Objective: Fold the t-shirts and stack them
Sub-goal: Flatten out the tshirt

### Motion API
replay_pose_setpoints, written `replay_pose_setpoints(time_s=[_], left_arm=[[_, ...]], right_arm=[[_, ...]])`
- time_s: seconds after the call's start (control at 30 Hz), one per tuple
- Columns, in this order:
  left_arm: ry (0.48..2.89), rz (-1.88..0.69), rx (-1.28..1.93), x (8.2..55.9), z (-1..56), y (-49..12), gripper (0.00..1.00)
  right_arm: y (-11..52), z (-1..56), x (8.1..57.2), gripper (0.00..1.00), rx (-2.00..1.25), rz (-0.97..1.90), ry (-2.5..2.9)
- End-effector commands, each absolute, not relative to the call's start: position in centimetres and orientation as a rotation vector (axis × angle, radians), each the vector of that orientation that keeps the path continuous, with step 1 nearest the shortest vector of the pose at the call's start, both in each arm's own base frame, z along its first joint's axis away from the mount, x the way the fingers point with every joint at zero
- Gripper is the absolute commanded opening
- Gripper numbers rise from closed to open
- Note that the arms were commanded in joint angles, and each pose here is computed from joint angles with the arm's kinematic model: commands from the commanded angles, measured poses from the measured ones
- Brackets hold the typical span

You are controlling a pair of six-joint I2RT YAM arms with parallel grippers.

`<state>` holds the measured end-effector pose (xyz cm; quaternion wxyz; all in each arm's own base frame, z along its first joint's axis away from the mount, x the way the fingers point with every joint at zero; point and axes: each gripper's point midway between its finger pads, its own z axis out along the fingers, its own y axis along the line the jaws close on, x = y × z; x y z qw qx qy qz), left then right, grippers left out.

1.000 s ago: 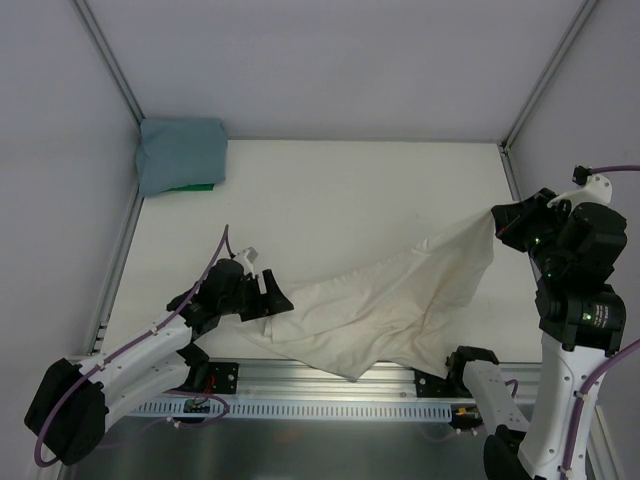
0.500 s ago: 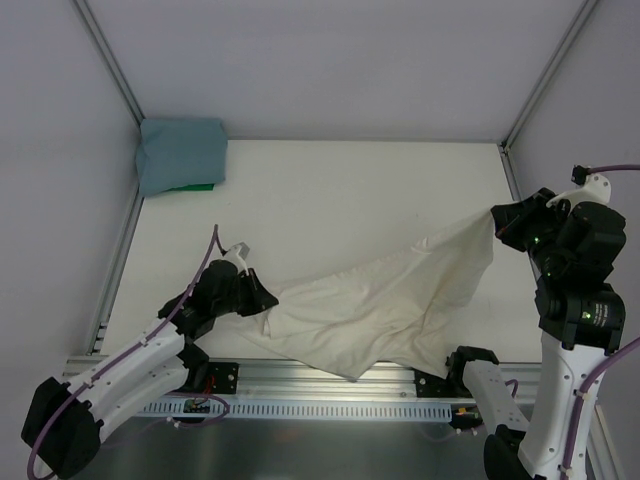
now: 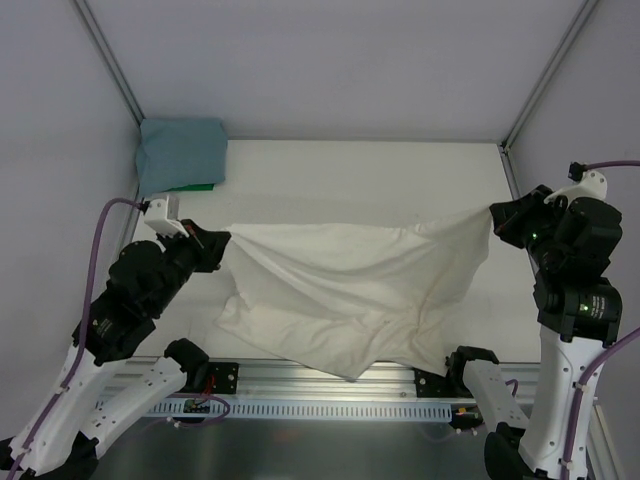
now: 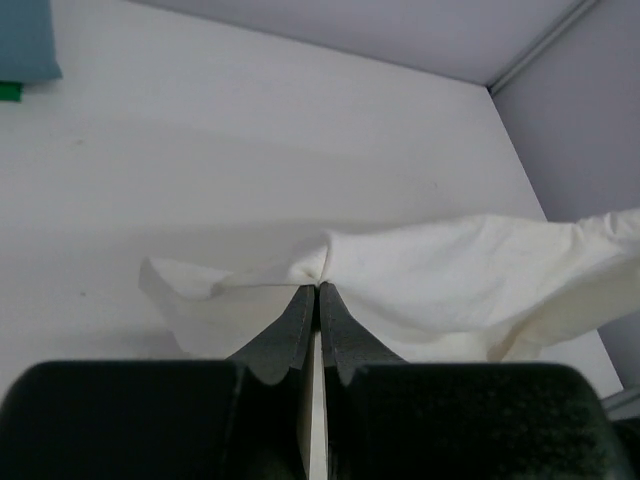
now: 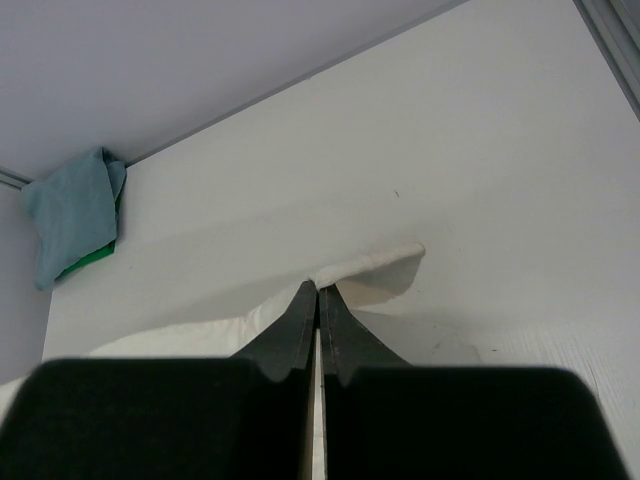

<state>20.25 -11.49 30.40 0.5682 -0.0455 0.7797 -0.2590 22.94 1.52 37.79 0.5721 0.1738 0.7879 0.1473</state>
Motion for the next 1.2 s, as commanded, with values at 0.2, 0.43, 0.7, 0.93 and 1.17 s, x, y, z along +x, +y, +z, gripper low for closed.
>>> replay_pose_setpoints(time_s=[0.2, 0.43, 0.7, 0.93, 1.17], left_arm=[[1.715, -0.294, -0.086, 20.5, 35.3, -6.1, 0.0], [1.716, -0.289, -0.068, 19.7, 35.2, -5.7, 0.0], [2.05, -0.748, -0.035, 16.3, 24.8, -13.3, 0.0], [2.304, -1.014, -0.021, 12.1, 15.6, -16.6, 0.0], [2.469, -1.189, -0.094, 9.6, 11.0, -18.4, 0.0]], right_arm=[[1.1, 40.8, 22.7, 0.0, 0.369, 0.312, 1.758], [1.0, 41.8, 22.2, 0.0, 0.371, 0.305, 1.74], [0.7, 40.4, 21.0, 0.0, 0.385, 0.279, 1.752], [0.8, 39.9, 21.1, 0.0, 0.383, 0.283, 1.765], [0.9, 39.2, 21.0, 0.01, 0.388, 0.291, 1.774]])
